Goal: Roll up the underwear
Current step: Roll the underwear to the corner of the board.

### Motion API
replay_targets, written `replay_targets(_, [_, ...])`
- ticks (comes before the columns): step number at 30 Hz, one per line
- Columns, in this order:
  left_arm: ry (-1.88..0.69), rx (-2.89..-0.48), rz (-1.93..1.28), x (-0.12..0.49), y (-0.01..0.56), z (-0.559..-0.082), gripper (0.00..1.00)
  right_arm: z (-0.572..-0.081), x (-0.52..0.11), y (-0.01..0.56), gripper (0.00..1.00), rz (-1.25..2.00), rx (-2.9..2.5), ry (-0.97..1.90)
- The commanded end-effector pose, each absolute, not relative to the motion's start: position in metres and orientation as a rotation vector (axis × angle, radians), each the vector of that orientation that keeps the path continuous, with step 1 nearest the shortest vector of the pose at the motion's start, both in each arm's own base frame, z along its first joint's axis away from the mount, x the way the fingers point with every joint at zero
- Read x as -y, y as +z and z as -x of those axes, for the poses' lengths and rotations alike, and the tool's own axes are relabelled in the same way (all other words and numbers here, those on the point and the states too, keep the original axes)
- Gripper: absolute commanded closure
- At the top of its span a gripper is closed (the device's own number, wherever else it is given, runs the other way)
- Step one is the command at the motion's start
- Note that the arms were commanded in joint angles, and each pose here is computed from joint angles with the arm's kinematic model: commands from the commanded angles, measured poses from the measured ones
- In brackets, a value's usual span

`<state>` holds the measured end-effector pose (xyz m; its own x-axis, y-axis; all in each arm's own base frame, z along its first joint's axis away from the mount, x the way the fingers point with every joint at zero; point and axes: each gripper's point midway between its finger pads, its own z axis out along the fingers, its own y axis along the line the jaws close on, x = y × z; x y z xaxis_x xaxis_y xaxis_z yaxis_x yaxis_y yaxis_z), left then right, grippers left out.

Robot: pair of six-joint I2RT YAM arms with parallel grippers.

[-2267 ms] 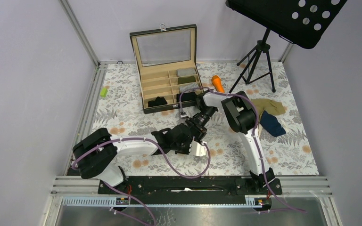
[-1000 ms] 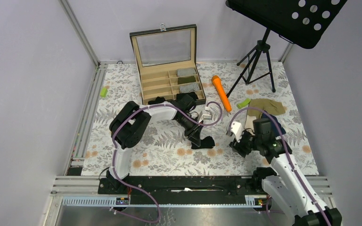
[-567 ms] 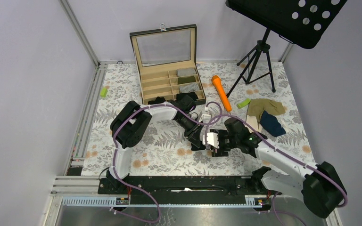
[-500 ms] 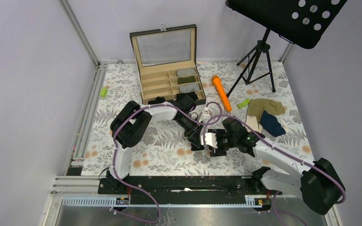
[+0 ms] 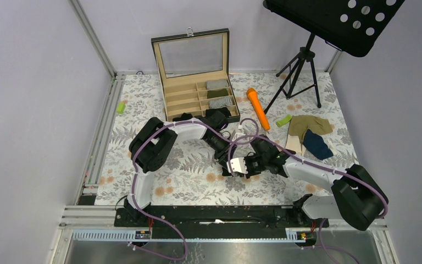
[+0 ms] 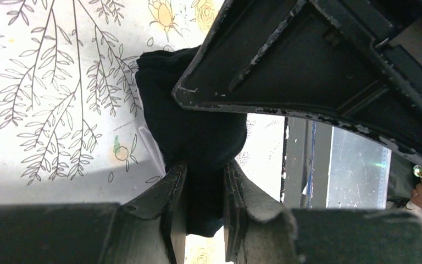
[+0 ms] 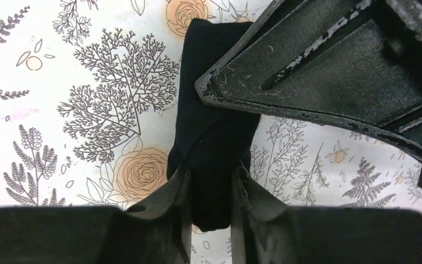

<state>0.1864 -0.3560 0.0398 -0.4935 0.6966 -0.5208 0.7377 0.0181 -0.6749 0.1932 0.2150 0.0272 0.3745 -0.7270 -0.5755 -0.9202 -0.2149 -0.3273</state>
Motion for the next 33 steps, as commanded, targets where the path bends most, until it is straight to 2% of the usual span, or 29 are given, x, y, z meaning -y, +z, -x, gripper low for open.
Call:
replay_targets(1, [-1.299,-2.425,-1.569,0.322,0.002,-0.190,0.82,-0.177,-0.216,0.020,0.86,2.094,-1.450,0.505])
replay_targets(4, [-1.241,-2.433,-1.477,0.309,0.014,-0.212,0.65,-0.171,-0.213,0.018,0.95,2.111,-1.510,0.538])
replay_targets(7, [-1.211,-2.436,-1.302,0.288,0.040,-0.241,0.59,-0.164,-0.209,0.015,0.99,2.120,-1.598,0.588])
replay_targets(11, [-1.053,-2.304,-1.184,0.253,0.088,-0.270,0.48,-0.153,-0.204,0.009,1.00,2.141,-1.752,0.713])
replay_targets(16, [-0.704,-2.000,-1.139,0.224,0.147,-0.279,0.42,-0.149,-0.202,0.006,1.00,2.106,-1.985,0.909])
replay_targets(20, [-0.367,-1.815,-1.039,0.200,0.183,-0.285,0.42,-0.157,-0.199,-0.004,0.99,2.024,-2.182,1.010])
replay_targets(22, [-0.304,-1.733,-1.086,0.198,0.193,-0.276,0.42,-0.162,-0.198,-0.007,0.98,1.973,-2.288,1.058])
replay_targets(25, [-0.340,-1.575,-1.298,0.217,0.191,-0.247,0.40,-0.175,-0.200,-0.011,0.98,1.875,-2.406,1.107])
replay_targets(30, [-0.361,-1.323,-1.646,0.271,0.160,-0.214,0.35,-0.190,-0.202,-0.023,0.96,1.765,-2.538,1.111])
replay_targets(33, [-0.448,-1.292,-1.711,0.308,0.143,-0.210,0.35,-0.192,-0.201,-0.028,0.95,1.756,-2.576,1.085])
